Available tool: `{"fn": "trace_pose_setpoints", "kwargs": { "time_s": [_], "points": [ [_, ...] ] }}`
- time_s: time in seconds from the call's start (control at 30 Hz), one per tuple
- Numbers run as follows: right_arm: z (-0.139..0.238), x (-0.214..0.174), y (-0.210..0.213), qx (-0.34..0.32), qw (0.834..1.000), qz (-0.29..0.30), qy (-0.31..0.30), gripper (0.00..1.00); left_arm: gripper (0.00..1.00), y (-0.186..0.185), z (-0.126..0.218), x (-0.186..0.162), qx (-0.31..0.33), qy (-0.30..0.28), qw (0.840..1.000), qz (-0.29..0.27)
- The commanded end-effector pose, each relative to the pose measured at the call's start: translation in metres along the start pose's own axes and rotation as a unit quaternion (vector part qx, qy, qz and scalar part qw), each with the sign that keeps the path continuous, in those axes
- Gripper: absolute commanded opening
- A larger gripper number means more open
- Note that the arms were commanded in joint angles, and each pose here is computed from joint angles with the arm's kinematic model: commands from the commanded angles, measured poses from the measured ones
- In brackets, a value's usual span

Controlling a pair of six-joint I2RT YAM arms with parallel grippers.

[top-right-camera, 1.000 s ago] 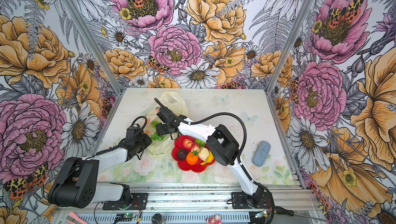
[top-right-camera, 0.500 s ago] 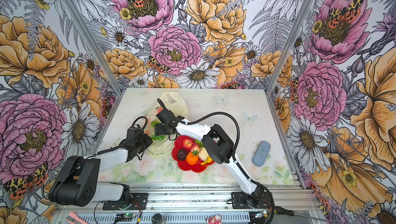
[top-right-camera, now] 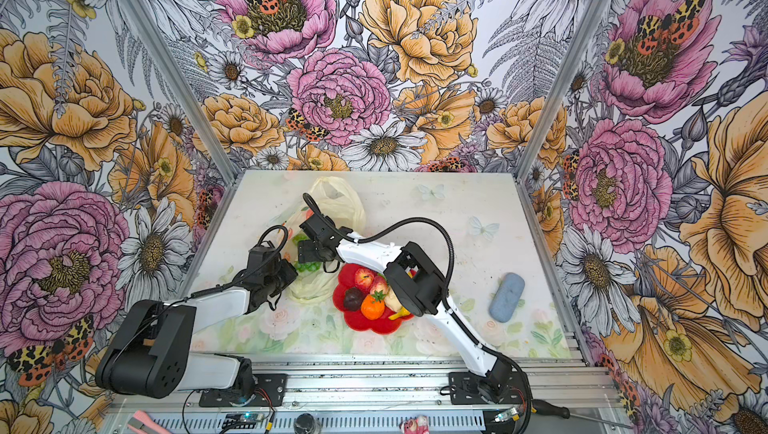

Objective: Take the fake fruits out of the plastic bag
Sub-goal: 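Lower the right gripper into the bag and grasp the green grapes, then lift the green grapes up out of the bag with the right gripper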

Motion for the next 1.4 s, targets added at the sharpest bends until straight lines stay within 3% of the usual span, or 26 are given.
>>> {"fn": "trace_pose_setpoints", "kwargs": {
  "time_s": [0.0, 0.2, 0.67, 0.97, 1.37],
  "points": [
    [-0.028, -0.026, -0.004, -0.007, 0.999, 0.001, 0.034, 0.78, 0.13, -0.024, -0.003, -0.004, -0.038, 0.015, 0.999, -0.013],
    [-0.033, -0.019, 0.001, 0.0, 1.0, 0.003, 0.025, 0.65, 0.1, -0.038, -0.004, -0.008, -0.053, 0.017, 0.998, -0.027],
    [-0.002, 0.015, 0.01, 0.006, 1.0, 0.023, -0.018, 0.35, 0.09, -0.028, -0.001, -0.001, -0.029, 0.002, 0.999, -0.033],
    [0.03, 0.038, 0.027, 0.026, 0.998, 0.035, -0.049, 0.27, 0.09, -0.021, -0.001, 0.008, -0.019, -0.01, 1.0, -0.019],
    [0.061, 0.053, 0.031, 0.023, 0.995, 0.051, -0.078, 0.24, 0.09, -0.013, 0.001, 0.016, -0.002, -0.027, 1.0, -0.01]
  ]
}}
Point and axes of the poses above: each gripper's point midway between its finger pads, its own z axis back along the fingers, its own y axis along the line the jaws close on, x = y × z, the point moved 1 cm from there along z, back along the fingers, and after that the axes turned 6 degrees about z, right-handed, at the moved point
